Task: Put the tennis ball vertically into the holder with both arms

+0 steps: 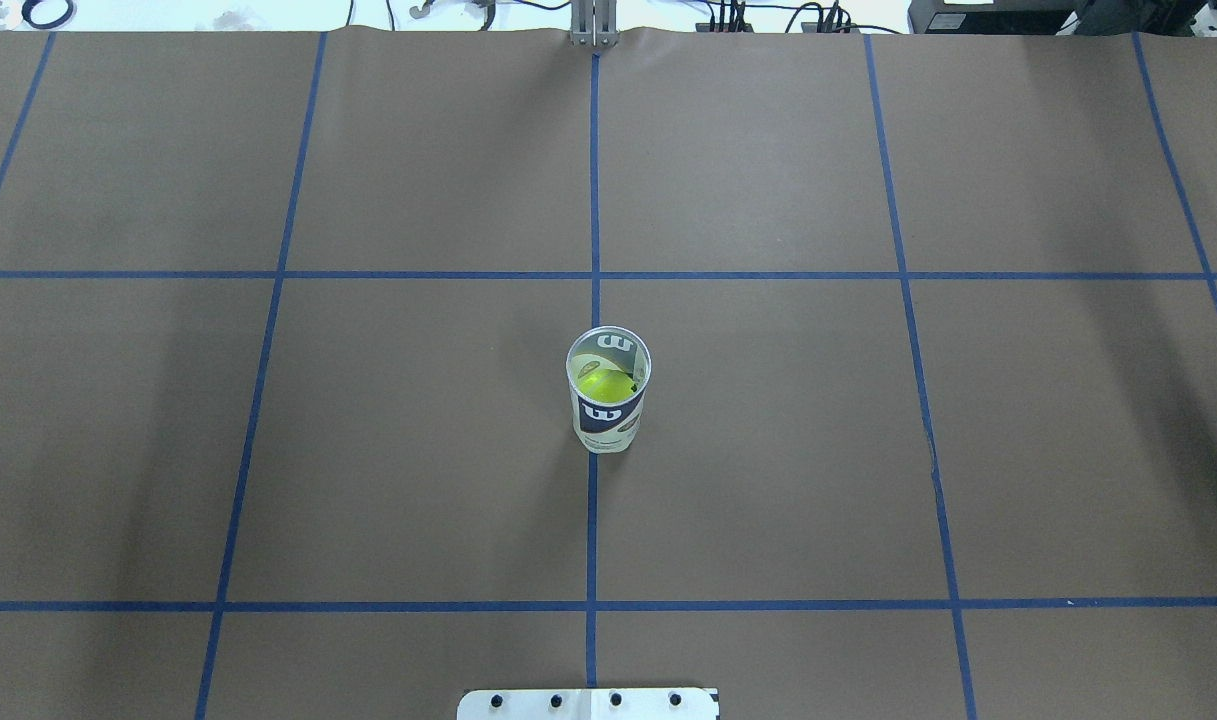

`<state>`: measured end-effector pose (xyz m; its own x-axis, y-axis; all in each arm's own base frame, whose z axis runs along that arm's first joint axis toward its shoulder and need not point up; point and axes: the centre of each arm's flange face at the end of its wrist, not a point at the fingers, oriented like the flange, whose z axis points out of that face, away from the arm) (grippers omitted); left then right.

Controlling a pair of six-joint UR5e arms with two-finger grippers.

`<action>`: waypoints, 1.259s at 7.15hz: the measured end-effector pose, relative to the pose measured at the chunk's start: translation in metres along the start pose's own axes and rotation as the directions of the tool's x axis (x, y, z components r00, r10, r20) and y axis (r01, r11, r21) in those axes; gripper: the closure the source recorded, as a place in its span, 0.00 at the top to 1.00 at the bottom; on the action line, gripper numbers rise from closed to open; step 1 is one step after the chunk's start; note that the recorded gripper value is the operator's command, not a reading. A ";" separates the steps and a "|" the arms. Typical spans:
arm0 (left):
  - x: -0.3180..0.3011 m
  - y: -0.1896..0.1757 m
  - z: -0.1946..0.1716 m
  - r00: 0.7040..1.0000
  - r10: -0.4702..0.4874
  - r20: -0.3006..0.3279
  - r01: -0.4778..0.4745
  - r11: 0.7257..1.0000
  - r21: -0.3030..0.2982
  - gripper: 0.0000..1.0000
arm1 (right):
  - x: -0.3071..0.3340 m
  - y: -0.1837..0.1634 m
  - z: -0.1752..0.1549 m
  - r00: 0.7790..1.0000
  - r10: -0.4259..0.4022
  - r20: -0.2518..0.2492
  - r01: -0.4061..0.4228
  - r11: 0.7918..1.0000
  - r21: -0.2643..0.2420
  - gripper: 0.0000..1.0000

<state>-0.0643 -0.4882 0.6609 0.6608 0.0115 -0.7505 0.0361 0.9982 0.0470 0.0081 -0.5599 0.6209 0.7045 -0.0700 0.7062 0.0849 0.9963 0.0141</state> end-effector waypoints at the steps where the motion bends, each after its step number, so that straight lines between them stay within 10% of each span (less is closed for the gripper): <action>1: 0.000 -0.001 0.000 1.000 0.001 0.000 -0.001 1.000 0.001 1.00 | 0.001 0.002 0.001 1.000 0.004 0.002 -0.004 1.000 -0.002 1.00; 9: 0.001 0.003 0.000 1.000 0.029 -0.009 -0.028 0.999 0.024 1.00 | 0.011 0.038 0.013 1.000 0.013 0.019 -0.013 1.000 -0.013 1.00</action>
<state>-0.0637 -0.4851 0.6598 0.6545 0.0405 -0.7550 0.0353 0.9958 0.0841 0.0104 -0.5222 0.6386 0.6920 -0.0560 0.7197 0.0850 0.9964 -0.0042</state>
